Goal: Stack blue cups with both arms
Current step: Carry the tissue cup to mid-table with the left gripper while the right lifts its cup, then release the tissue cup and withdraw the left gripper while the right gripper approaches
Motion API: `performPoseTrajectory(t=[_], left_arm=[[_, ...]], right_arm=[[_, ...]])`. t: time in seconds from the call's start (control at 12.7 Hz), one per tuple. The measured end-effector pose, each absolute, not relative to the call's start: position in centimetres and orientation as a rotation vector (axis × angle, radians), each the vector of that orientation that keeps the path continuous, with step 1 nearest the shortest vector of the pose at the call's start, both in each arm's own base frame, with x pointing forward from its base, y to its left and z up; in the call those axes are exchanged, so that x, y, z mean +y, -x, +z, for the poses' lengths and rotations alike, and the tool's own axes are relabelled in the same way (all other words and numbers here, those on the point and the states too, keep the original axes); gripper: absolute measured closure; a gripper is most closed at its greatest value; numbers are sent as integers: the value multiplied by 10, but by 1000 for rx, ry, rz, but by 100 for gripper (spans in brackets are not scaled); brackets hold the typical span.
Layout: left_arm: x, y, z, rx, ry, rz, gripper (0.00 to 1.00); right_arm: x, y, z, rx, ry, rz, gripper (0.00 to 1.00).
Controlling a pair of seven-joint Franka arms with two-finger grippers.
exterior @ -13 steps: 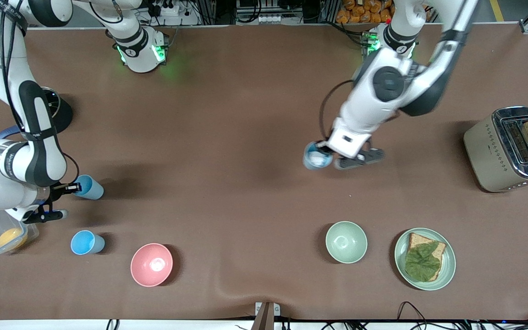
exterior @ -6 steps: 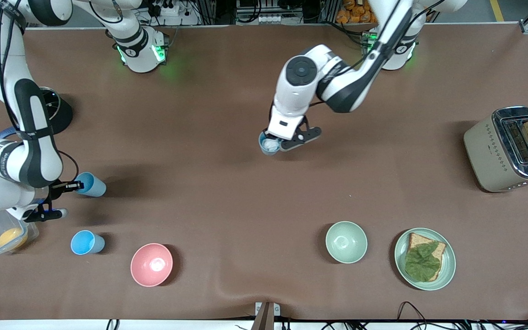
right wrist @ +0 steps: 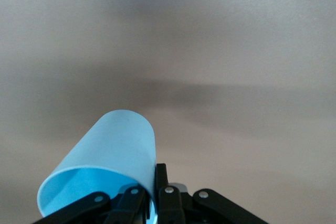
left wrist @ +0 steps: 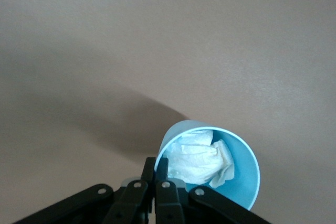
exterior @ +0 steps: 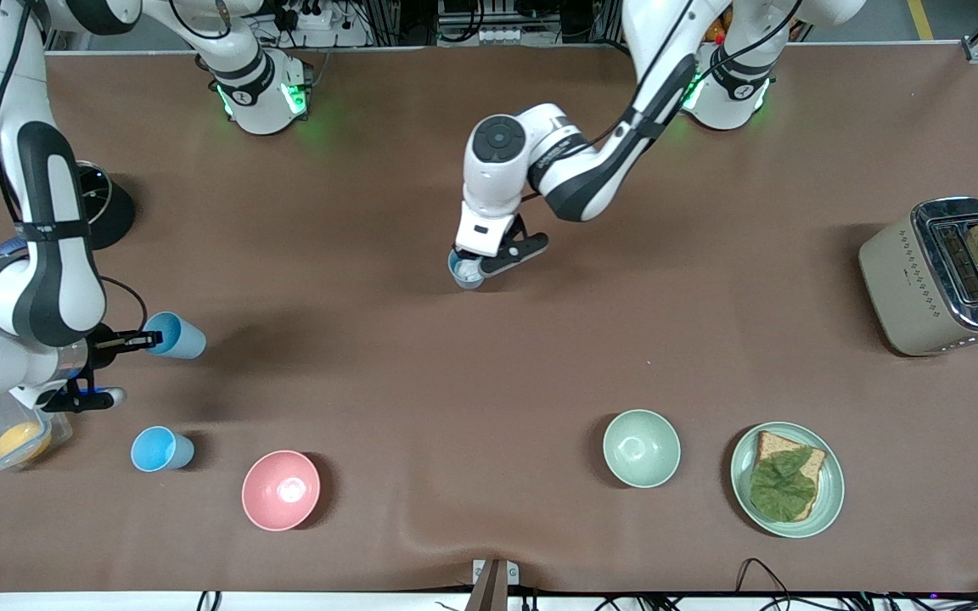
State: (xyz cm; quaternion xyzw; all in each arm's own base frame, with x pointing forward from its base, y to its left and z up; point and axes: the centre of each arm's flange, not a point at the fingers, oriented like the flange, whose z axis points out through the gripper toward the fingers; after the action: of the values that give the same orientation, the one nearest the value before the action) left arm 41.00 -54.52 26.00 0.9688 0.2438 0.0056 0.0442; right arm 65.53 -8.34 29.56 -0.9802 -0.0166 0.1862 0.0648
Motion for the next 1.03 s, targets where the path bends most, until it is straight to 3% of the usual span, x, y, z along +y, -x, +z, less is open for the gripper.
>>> performPoseTrajectory(t=[0.24, 0.32, 0.63, 0.95, 1.03], left_arm=[[-563, -394, 236, 737, -2991, 46, 97], [-567, -390, 234, 737, -2993, 51, 91], [-570, -404, 249, 751, -2959, 89, 45], [-535, -448, 341, 759, -2980, 253, 1], [-517, -460, 375, 746, -2993, 290, 0]], right_arm=[[-28, -661, 334, 33, 2951, 549, 94], [0, -662, 349, 61, 2953, 531, 94], [105, -652, 376, 102, 2979, 513, 94], [142, -646, 376, 117, 2966, 523, 94], [161, -641, 376, 121, 2968, 531, 94]])
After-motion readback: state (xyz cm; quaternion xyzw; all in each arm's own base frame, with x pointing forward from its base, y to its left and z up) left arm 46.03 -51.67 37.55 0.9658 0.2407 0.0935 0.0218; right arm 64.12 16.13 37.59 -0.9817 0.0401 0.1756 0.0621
